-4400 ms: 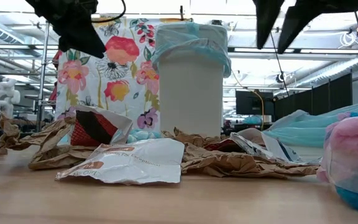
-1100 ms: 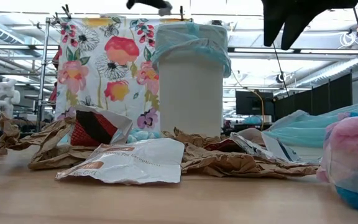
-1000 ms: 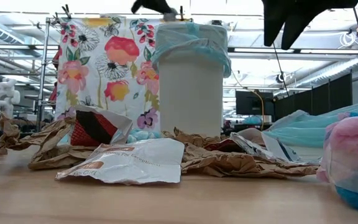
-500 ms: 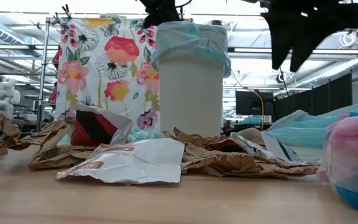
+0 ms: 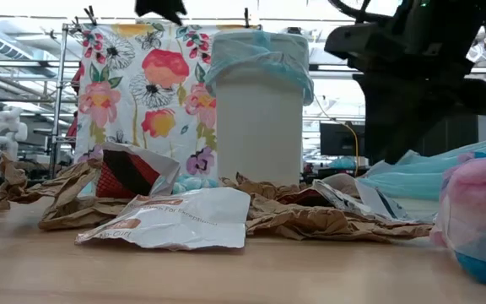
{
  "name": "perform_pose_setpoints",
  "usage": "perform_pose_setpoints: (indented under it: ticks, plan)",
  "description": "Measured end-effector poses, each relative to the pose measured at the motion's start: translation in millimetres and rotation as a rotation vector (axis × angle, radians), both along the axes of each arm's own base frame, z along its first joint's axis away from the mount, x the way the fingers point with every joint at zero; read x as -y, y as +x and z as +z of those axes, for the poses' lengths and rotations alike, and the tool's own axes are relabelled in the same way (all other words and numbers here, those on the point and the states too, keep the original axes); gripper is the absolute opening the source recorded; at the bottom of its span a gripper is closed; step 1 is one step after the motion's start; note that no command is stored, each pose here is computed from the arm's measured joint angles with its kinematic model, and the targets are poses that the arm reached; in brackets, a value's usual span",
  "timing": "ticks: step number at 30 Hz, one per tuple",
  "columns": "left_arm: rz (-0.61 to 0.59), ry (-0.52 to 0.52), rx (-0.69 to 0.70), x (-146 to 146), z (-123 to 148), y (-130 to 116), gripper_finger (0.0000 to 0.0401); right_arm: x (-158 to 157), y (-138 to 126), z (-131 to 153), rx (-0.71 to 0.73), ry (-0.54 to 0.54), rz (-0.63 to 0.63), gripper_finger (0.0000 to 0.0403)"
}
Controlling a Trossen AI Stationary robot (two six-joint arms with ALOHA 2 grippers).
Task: Place trash/remove bag and relplace
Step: Put the brown paper into the trash bin
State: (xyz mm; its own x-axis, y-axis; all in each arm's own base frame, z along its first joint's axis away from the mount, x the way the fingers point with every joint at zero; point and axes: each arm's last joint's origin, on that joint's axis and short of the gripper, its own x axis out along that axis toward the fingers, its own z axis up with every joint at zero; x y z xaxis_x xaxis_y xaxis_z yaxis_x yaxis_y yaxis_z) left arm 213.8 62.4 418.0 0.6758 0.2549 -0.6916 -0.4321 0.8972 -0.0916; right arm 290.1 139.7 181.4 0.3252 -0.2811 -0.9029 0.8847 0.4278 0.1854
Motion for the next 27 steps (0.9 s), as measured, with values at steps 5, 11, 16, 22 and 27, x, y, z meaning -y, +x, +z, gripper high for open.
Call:
perform_pose_setpoints:
  ticks: [5, 11, 16, 22, 27]
  plan:
    - [0.052, -0.101, -0.027, 16.5, -47.3, -25.9, 0.0157, 8.3, 3.2, 3.5, 0.005, -0.026, 0.101, 0.0132]
    - [0.075, -0.272, -0.074, 36.6, -112.1, -36.4, 0.0157, 24.7, 5.1, 27.4, 0.033, -0.053, 0.267, 0.0132]
    - [0.037, -0.367, -0.094, 55.7, -138.7, -30.5, 0.0157, 41.3, 1.0, 49.0, 0.054, -0.090, 0.358, 0.0132]
    - [0.011, -0.344, -0.119, 64.5, -149.7, -20.7, 0.0157, 52.0, -5.8, 65.3, 0.074, -0.096, 0.393, 0.0132]
    - [-0.010, -0.369, -0.146, 65.6, -156.0, -12.3, 0.0157, 51.7, -8.2, 68.5, 0.080, -0.096, 0.403, 0.0132]
